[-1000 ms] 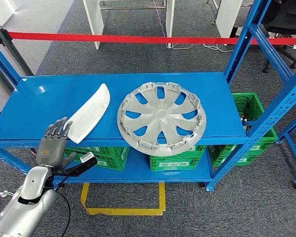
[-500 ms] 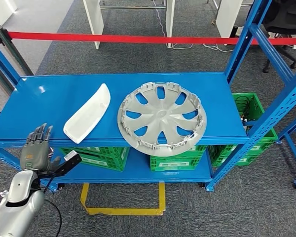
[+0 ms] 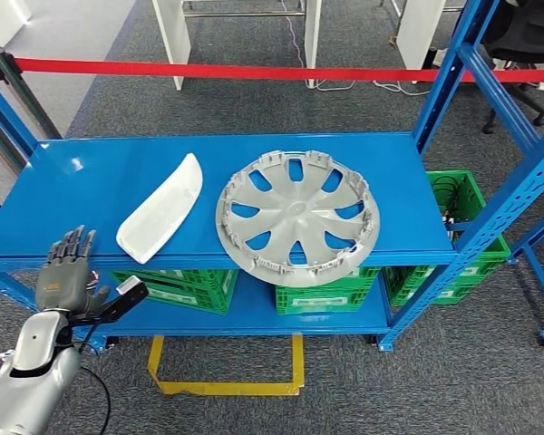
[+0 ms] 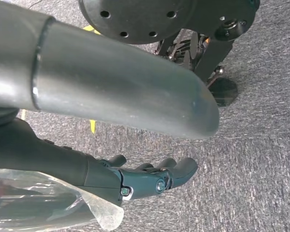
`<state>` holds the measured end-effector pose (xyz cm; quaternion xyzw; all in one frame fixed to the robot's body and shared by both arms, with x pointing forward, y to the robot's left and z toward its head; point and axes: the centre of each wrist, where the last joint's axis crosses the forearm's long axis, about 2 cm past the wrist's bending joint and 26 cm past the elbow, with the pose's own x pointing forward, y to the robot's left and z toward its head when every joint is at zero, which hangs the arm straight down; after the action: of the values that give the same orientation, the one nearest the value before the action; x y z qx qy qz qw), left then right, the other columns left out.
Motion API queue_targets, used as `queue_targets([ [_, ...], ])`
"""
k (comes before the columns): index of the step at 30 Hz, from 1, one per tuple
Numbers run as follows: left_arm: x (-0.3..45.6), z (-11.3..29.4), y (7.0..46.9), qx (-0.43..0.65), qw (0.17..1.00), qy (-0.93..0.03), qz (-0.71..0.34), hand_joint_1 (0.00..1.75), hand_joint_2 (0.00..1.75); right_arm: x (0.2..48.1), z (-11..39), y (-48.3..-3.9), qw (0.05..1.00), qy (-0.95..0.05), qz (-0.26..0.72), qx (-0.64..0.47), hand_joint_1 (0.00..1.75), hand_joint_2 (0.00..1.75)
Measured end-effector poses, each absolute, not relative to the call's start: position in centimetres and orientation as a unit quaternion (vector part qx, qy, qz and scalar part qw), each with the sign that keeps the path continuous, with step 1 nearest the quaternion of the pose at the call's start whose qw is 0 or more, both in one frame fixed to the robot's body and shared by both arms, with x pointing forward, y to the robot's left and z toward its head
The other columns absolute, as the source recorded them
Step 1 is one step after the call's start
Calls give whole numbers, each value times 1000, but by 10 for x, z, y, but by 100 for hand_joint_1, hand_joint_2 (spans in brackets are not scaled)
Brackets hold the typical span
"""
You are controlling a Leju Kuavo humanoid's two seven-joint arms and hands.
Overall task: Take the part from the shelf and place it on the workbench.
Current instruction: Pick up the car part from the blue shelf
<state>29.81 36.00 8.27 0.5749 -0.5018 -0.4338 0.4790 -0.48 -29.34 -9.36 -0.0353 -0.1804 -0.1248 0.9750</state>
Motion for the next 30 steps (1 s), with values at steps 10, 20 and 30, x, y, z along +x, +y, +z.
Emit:
queue_targets([
  [10,316,91,358,588,450,-496,-453,0,175,-5,-94,-294,978,-176,-103,-45,0,0],
  [20,321,86,348,585,418,-494,-490,0,175,-6,-94,-296,980,-176,-77,-51,0,0],
  [30,322,83,341,578,405,-495,-507,0,175,-6,-95,-298,980,-178,-70,-54,0,0],
])
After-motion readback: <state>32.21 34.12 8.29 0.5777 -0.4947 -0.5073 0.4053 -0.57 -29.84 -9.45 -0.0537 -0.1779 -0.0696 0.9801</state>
